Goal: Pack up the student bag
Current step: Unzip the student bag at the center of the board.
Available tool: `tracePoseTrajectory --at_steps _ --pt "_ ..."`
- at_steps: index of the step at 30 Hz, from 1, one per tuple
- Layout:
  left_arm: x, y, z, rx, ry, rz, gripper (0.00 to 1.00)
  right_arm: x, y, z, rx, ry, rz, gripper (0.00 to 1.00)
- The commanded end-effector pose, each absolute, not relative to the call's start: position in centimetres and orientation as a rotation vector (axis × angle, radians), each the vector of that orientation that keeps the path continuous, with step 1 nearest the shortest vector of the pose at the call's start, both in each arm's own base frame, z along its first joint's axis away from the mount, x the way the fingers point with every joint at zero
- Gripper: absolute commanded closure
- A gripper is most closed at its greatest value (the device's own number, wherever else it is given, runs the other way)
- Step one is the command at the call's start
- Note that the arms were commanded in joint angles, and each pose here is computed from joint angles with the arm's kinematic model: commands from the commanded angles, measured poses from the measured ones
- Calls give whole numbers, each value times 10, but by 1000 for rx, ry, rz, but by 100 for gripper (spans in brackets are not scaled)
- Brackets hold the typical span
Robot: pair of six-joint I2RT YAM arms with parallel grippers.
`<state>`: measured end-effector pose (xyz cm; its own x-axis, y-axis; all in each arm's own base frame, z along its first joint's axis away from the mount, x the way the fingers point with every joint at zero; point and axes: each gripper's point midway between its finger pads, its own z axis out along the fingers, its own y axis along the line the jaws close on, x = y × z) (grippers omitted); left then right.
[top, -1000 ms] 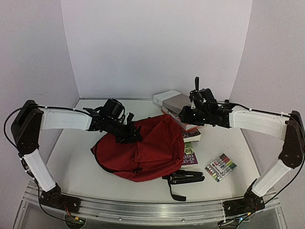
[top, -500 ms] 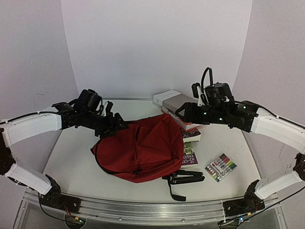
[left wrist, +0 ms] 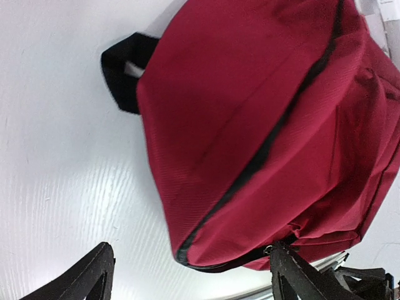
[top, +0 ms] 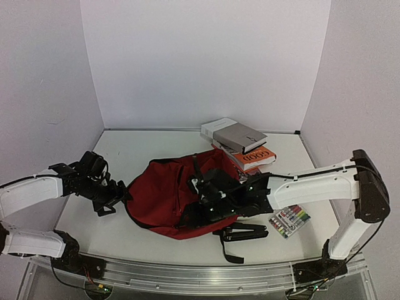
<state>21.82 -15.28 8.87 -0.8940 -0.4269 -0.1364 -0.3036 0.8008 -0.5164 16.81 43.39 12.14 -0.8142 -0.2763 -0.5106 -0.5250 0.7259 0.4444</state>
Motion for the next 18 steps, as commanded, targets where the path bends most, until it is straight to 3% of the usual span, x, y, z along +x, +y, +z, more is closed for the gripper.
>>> tracePoseTrajectory --at_steps 1,6,18 --pt "213 -154 84 -641 2684 -818 16 169 458 116 -562 2516 853 50" --pt "212 -162 78 -644 2656 -914 21 171 459 89 -505 2572 797 56" --pt "214 -168 65 -637 2680 -942 33 187 462 73 -395 2566 727 58"
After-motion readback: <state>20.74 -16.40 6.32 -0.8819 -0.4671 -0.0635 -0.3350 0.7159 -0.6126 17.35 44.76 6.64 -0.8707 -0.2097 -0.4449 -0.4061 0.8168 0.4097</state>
